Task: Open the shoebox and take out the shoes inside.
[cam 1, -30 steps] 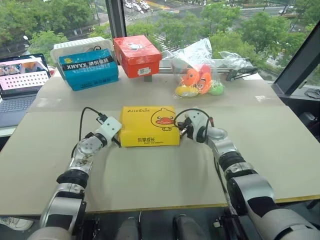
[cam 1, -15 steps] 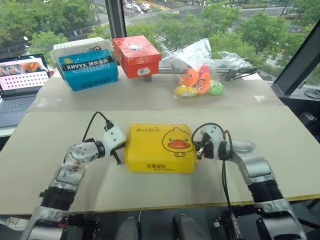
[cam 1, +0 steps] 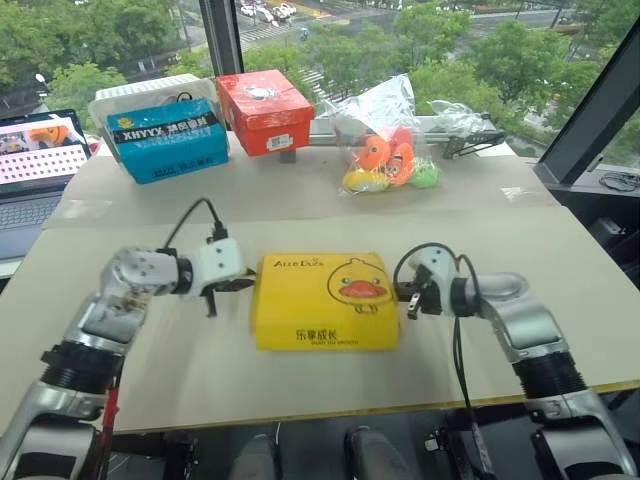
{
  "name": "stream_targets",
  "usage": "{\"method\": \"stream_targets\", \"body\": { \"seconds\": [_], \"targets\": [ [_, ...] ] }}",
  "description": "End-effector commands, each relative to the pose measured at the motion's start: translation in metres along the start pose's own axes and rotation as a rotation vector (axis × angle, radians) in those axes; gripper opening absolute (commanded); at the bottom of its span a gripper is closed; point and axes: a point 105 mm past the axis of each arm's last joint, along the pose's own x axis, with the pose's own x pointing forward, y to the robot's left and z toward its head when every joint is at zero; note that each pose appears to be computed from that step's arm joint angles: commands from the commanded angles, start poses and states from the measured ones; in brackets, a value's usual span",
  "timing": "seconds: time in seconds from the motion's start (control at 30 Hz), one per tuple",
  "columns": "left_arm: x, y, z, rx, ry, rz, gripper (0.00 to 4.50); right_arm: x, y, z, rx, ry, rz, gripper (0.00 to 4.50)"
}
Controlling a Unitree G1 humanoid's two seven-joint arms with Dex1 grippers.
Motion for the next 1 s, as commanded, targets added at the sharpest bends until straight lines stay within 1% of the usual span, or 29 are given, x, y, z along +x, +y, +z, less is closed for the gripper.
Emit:
{"method": "stream_targets", "body": {
  "seconds": [0.03,0.17,0.23,0.27,0.37,0.43,0.5,0.57,0.63,0.7,0.77,0.87,0.93,1.0],
  "targets": [
    [-0.017,0.013,0.001,0.068,0.022,0.036,2.33,-0.019,-0.018,0.008,-0.070,-0.003,-0.058,0.00],
    [-0.025,0.013,0.000,0.102,0.042,0.022,3.74,-0.032,-0.022,0.007,-0.103,0.023,-0.053,0.00],
    [-0.037,0.017,0.006,0.089,0.025,0.010,4.41,-0.044,-0.022,0.015,-0.120,0.031,-0.033,0.00],
    [-0.043,0.018,0.012,0.082,0.008,0.001,4.47,-0.050,-0.021,0.020,-0.127,0.032,-0.020,0.00],
    [-0.065,0.013,0.044,-0.020,-0.139,-0.088,4.47,-0.069,-0.008,0.043,-0.128,0.003,0.059,0.00],
    [-0.079,0.009,0.065,-0.092,-0.223,-0.151,4.47,-0.079,0.004,0.057,-0.142,-0.009,0.117,0.00],
    [-0.092,0.010,0.087,-0.128,-0.287,-0.175,4.47,-0.086,0.020,0.073,-0.145,-0.033,0.189,0.00],
    [-0.103,0.013,0.104,-0.143,-0.330,-0.185,4.47,-0.088,0.036,0.080,-0.144,-0.029,0.255,0.00],
    [-0.111,0.017,0.117,-0.152,-0.356,-0.183,4.47,-0.087,0.050,0.076,-0.145,0.010,0.320,0.00],
    [-0.117,0.020,0.127,-0.144,-0.378,-0.173,4.47,-0.081,0.062,0.061,-0.126,0.055,0.374,0.00],
    [-0.120,0.023,0.134,-0.131,-0.384,-0.160,4.47,-0.071,0.068,0.052,-0.058,0.035,0.407,0.00],
    [-0.123,0.022,0.139,-0.128,-0.384,-0.164,4.47,-0.062,0.066,0.043,0.075,-0.023,0.430,0.00],
    [-0.124,0.022,0.139,-0.135,-0.386,-0.163,4.47,-0.062,0.064,0.029,0.113,0.011,0.431,0.00],
    [-0.124,0.023,0.134,-0.135,-0.358,-0.150,4.47,-0.064,0.065,0.014,0.130,0.055,0.448,0.00]
  ]
}}
